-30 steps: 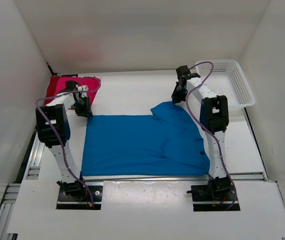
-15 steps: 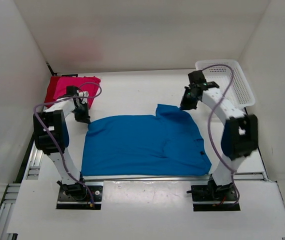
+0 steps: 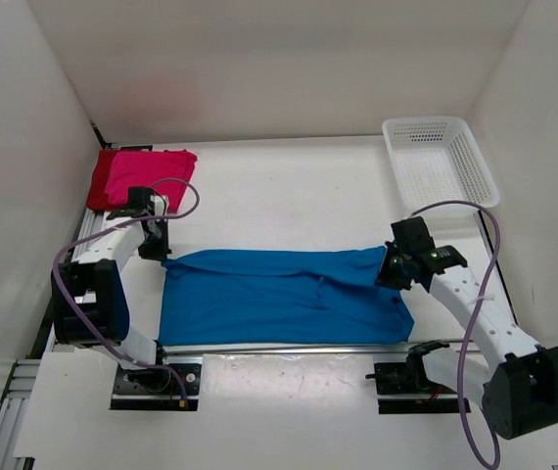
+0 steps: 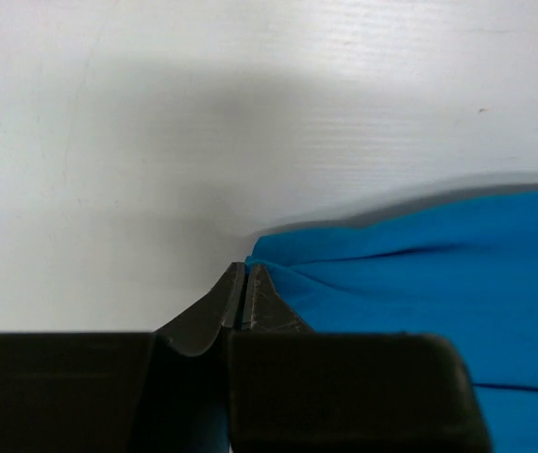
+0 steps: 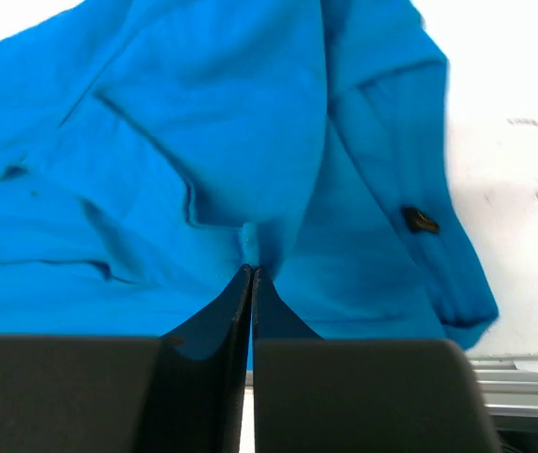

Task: Fold and stack the t-shirts
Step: Fold the other side of the tshirt into a rectangle

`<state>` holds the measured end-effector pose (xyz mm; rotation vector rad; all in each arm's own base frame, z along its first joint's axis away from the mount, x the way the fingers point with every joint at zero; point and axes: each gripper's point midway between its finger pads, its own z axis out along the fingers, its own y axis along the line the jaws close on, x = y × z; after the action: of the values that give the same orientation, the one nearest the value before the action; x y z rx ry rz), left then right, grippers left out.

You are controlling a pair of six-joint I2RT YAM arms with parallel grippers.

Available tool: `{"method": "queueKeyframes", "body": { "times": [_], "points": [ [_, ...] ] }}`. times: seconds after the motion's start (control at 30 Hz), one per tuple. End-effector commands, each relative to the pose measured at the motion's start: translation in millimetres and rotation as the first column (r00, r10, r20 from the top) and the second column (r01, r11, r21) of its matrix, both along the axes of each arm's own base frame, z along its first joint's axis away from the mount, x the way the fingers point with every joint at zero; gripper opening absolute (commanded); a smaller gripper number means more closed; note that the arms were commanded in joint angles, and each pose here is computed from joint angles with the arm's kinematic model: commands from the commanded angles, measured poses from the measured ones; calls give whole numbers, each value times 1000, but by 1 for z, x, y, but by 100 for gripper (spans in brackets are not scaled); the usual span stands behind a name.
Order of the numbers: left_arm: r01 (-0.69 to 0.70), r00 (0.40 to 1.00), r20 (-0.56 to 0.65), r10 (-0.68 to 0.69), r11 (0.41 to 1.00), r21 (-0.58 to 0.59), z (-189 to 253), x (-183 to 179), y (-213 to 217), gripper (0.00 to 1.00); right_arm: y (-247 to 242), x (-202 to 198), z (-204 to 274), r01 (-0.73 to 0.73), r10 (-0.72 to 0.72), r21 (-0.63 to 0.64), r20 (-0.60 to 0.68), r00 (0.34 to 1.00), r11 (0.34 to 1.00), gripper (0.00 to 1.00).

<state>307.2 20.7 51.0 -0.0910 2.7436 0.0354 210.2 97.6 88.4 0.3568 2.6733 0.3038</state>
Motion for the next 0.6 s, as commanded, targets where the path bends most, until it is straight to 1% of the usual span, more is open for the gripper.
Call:
{"method": "queueKeyframes", "body": {
  "times": [0.0, 0.1, 0.13, 0.2, 0.3, 0.33, 0.37, 0.4, 0.47, 0.57],
  "points": [
    [-7, 1000, 29, 5, 999, 49, 9, -5, 6, 10, -7, -1, 4, 33, -33, -13, 39, 999, 999, 0],
    [-22, 999, 49, 18, 997, 78, 16, -4, 11, 10, -17, -8, 0, 55, -55, -53, 7, 998, 997, 0],
    [-19, 997, 72, 13, 996, 89, 22, -3, 10, 10, -24, -8, 1, 86, -85, -70, 16, 996, 994, 0],
    [-26, 996, 93, 17, 995, 98, 29, 0, 12, 10, -26, -7, 3, 98, -96, -66, 26, 995, 993, 0],
    [4, 988, 154, -20, 995, 99, 49, 15, 1, 10, -33, 3, 14, 141, -137, -59, 63, 989, 988, 0],
    [3, 985, 171, -20, 995, 99, 55, 20, 1, 10, -34, 3, 14, 132, -128, -64, 64, 990, 989, 0],
    [19, 982, 186, -38, 995, 99, 60, 24, -5, 10, -35, 10, 21, 137, -131, -58, 93, 987, 989, 0],
    [36, 978, 201, -56, 994, 99, 66, 31, -11, 10, -32, 12, 22, 129, -125, -49, 85, 989, 990, 0],
    [55, 978, 195, -74, 994, 99, 65, 36, -18, 10, -31, 14, 17, 103, -100, -63, 58, 993, 993, 0],
    [72, 977, 193, -92, 992, 108, 66, 45, -25, 10, -27, 21, 19, 99, -95, -50, 69, 993, 994, 0]
  ]
}}
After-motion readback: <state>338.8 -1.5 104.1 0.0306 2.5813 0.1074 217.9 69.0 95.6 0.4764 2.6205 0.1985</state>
